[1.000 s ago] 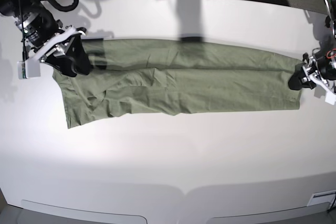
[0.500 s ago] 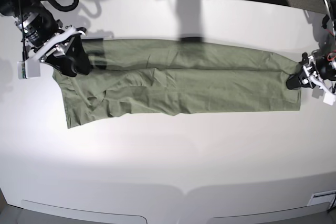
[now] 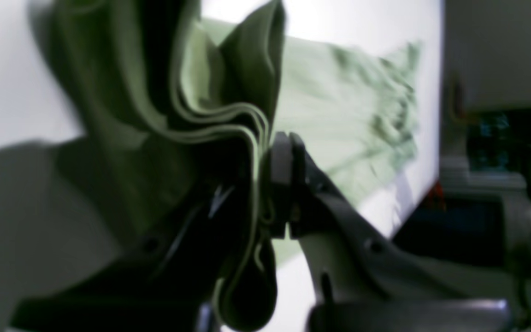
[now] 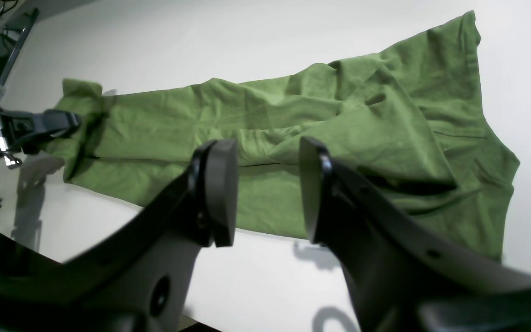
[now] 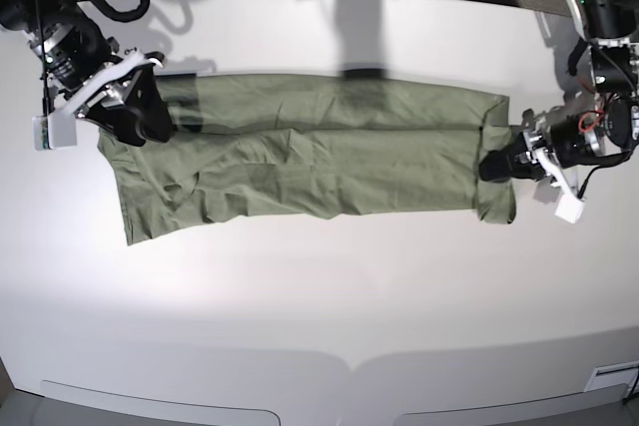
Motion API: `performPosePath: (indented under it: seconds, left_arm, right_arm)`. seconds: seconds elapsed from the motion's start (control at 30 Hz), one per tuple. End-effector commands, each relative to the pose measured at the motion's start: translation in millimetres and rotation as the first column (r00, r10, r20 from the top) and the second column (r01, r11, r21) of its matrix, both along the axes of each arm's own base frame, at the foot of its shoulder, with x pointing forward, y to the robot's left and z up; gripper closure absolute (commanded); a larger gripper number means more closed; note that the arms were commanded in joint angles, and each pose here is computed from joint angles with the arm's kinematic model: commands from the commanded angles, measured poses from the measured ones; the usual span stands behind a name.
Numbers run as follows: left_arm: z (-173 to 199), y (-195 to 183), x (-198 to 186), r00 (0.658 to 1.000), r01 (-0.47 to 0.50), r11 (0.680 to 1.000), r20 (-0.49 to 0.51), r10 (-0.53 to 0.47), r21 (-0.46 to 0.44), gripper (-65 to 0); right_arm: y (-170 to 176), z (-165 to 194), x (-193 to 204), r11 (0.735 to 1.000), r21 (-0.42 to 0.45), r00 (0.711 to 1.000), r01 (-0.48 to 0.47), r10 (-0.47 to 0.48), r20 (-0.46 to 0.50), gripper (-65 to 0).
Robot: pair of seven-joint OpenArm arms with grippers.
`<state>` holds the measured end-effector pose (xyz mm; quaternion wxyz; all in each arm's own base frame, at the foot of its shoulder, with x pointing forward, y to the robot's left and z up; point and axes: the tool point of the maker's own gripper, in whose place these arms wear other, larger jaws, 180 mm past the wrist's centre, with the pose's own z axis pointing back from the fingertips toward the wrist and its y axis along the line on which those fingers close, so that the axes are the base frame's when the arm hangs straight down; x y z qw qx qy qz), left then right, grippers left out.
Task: Fold the T-shirt properly
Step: 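Carry the strip end with the left gripper toward the shirt's middle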
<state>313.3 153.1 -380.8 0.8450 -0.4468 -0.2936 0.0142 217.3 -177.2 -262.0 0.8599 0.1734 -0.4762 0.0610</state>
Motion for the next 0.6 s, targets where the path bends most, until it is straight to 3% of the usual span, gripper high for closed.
performPosePath:
  seconds: [0.0, 0.17, 0.57]
  left_arm:
    - [27.8, -1.1, 12.7, 0.996, 0.01, 0.999, 0.089, -0.007, -0.031, 0.0]
    - [51.3, -32.1, 13.2, 0.985, 0.072, 0.993, 0.161, -0.056, -0.092, 0.0]
    - [50.1, -102.1, 5.5, 0.989, 0.071, 0.955, 0.148, -0.029, -0.287, 0.0]
  right_arm:
    - [3.4, 12.5, 3.4, 1.0, 0.008, 0.999, -0.014, 0.013, 0.051, -22.7]
    - [3.4, 12.6, 3.4, 1.0, 0.008, 0.999, -0.014, 0.013, 0.051, -22.7]
    - [3.4, 12.6, 3.4, 1.0, 0.009, 0.999, -0.014, 0.013, 0.052, -22.7]
